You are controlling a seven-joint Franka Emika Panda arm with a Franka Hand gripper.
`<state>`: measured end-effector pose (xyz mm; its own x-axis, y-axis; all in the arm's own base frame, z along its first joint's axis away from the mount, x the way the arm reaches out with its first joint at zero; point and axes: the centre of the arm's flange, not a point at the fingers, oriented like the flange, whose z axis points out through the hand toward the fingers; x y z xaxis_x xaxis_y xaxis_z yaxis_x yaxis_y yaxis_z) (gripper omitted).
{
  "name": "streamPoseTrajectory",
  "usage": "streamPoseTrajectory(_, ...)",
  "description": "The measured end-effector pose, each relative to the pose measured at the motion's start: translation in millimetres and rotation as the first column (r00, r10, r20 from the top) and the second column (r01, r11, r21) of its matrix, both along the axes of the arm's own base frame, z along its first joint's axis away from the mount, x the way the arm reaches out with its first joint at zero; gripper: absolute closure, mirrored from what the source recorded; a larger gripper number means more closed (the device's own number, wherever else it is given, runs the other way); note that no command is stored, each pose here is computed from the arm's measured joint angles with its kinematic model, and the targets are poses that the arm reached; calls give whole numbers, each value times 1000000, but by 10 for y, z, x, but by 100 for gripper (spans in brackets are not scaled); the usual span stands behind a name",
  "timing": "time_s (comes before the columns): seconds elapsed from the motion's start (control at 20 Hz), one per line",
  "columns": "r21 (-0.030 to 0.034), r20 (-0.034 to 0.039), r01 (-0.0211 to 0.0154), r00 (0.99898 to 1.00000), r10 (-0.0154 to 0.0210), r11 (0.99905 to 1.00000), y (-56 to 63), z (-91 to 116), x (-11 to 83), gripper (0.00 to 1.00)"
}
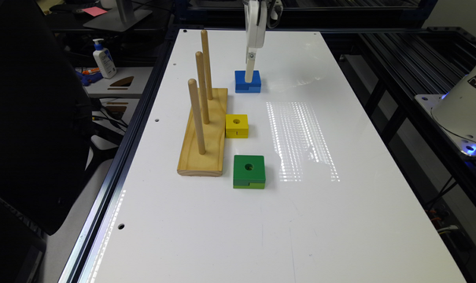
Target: Pick up blue block.
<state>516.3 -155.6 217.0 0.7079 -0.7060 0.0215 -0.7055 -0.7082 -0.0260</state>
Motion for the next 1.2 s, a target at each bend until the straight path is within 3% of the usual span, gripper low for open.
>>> streamPoseTrajectory(0.3,12,13,-7,1000000,7,1000000,0,-1,1,0)
streamPoseTrajectory(0.45,2992,-8068,36,999967,-12,999996,3,-61,-9,0)
streamPoseTrajectory(0.6,4765,-9830,405,999952,-358,999989,6,-183,-15,0)
streamPoseTrajectory(0.8,5111,-7309,918,999973,-881,999987,5,-286,-12,0)
streamPoseTrajectory(1.2,4079,-3489,992,999993,-978,999991,-1,-280,9,0)
